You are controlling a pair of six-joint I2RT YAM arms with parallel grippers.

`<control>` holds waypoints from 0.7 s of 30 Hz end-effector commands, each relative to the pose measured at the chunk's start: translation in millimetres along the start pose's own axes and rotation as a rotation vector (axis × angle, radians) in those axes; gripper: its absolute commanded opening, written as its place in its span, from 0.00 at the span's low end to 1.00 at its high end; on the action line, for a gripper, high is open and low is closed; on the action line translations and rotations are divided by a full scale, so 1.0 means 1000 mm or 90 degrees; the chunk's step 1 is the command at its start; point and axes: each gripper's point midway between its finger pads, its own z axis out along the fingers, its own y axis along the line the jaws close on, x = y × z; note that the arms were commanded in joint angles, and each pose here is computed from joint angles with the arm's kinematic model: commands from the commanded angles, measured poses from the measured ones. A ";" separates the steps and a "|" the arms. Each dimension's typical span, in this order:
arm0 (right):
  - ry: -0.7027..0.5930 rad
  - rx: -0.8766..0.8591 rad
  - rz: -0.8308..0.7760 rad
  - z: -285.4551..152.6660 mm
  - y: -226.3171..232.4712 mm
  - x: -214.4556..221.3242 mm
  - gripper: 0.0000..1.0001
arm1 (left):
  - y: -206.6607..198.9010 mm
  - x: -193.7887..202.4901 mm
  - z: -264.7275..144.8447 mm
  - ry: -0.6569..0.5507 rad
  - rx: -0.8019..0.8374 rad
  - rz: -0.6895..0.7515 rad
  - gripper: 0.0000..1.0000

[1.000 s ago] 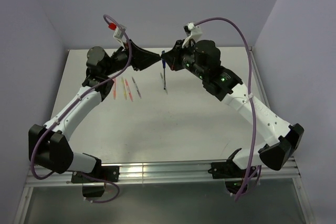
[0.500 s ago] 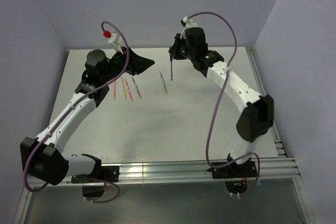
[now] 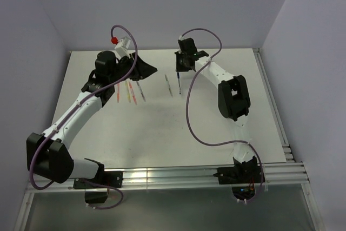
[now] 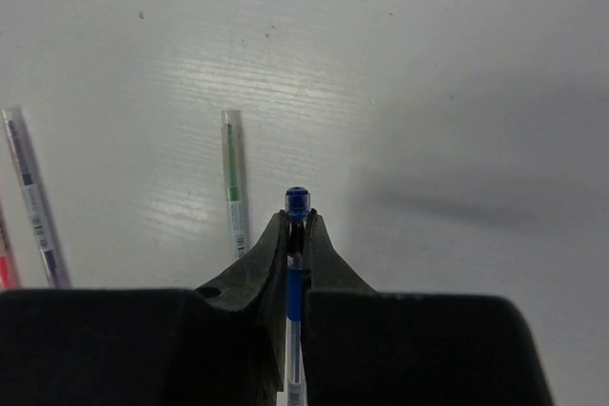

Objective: Insert the pens into the pen caps
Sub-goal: Place the pen at the center of the board.

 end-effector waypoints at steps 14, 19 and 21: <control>0.041 0.009 0.000 0.027 -0.004 0.025 0.02 | -0.012 -0.011 0.003 -0.004 0.032 0.013 0.41; 0.055 0.014 0.001 0.031 -0.008 0.035 0.08 | -0.013 -0.011 0.003 -0.001 0.036 0.011 0.41; 0.060 0.017 0.001 0.031 -0.009 0.039 0.11 | -0.013 -0.010 0.003 0.001 0.038 0.009 0.41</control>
